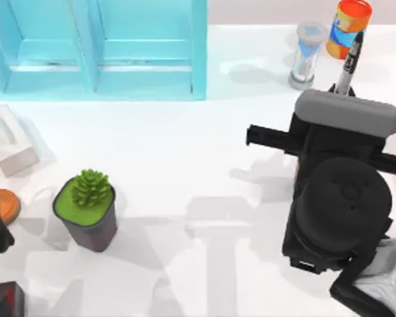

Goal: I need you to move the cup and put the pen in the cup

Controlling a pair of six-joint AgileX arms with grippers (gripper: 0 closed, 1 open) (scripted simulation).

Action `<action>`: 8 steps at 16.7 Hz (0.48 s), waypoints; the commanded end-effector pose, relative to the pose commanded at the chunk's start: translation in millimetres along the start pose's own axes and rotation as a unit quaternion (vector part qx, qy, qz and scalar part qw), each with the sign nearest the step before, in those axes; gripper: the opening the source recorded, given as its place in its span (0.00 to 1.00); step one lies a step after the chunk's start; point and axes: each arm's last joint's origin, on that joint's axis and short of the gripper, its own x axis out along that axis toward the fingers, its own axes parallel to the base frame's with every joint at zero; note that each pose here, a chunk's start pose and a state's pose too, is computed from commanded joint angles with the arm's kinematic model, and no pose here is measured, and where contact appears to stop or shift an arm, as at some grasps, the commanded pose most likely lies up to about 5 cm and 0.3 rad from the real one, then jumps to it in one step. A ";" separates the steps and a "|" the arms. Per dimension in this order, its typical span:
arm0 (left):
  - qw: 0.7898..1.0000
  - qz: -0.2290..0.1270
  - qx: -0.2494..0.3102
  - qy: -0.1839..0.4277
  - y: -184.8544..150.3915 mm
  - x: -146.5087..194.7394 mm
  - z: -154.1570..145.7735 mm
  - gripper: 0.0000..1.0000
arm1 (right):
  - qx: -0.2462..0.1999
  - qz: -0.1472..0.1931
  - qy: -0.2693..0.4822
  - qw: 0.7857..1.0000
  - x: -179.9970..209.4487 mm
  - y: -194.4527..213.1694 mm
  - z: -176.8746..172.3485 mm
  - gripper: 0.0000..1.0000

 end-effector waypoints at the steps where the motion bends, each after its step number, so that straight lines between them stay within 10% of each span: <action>1: 1.000 0.000 0.000 0.000 0.0 0.0 0.0 1.00 | 0.000 0.000 0.000 1.000 2.4 0.2 -1.1 0.00; 8: 1.000 0.000 0.000 0.000 0.0 0.0 0.0 1.00 | 0.001 0.001 0.000 1.000 20.6 0.3 -9.3 0.00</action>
